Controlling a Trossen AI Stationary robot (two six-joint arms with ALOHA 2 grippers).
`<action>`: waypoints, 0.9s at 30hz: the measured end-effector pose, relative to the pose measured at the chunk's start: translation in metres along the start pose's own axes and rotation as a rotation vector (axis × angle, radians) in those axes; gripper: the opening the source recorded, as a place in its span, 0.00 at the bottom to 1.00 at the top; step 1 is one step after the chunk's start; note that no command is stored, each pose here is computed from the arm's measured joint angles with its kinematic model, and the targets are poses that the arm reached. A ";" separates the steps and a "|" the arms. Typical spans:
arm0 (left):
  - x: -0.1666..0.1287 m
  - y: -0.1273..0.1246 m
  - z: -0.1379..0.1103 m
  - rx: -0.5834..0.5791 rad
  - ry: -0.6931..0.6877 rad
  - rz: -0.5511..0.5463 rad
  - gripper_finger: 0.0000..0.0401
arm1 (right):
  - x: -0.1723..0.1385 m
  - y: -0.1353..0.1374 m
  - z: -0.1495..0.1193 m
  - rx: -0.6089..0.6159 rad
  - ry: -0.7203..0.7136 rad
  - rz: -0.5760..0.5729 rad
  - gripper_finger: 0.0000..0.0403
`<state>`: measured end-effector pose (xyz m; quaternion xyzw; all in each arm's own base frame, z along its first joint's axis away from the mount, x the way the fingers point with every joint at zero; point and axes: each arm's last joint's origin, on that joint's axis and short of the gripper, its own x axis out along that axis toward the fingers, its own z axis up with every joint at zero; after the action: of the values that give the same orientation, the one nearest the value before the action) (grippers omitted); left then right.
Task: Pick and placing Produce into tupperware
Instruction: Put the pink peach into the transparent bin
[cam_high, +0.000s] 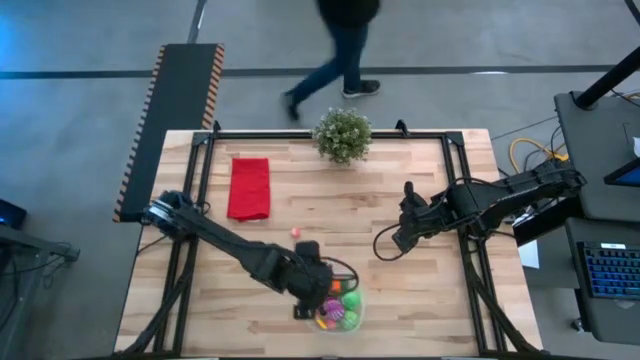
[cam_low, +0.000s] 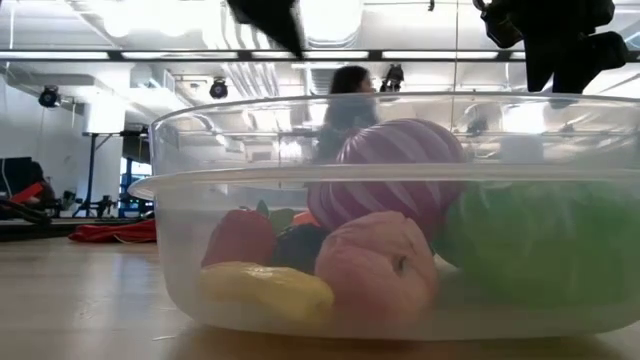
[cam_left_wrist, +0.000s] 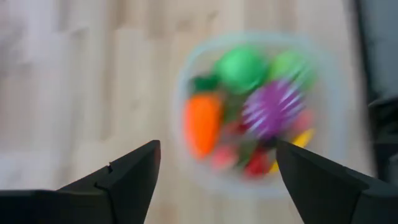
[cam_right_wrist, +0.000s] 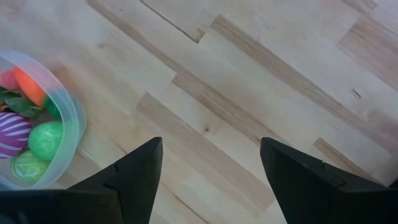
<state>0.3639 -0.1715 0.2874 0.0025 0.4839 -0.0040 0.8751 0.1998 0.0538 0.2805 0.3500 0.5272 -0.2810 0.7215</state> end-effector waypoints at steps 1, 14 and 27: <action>-0.005 0.007 -0.003 0.010 0.024 0.030 0.75 | 0.000 0.000 0.000 0.006 -0.001 -0.001 0.65; 0.039 0.122 -0.070 0.016 0.488 0.093 0.64 | 0.001 0.001 0.001 0.058 -0.019 -0.002 0.65; 0.055 0.145 -0.076 0.151 0.319 0.062 0.64 | 0.001 0.001 0.001 0.113 -0.041 -0.011 0.65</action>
<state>0.3307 -0.0266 0.2004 0.0840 0.6145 -0.0128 0.7843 0.2013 0.0530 0.2798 0.3816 0.4974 -0.3216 0.7097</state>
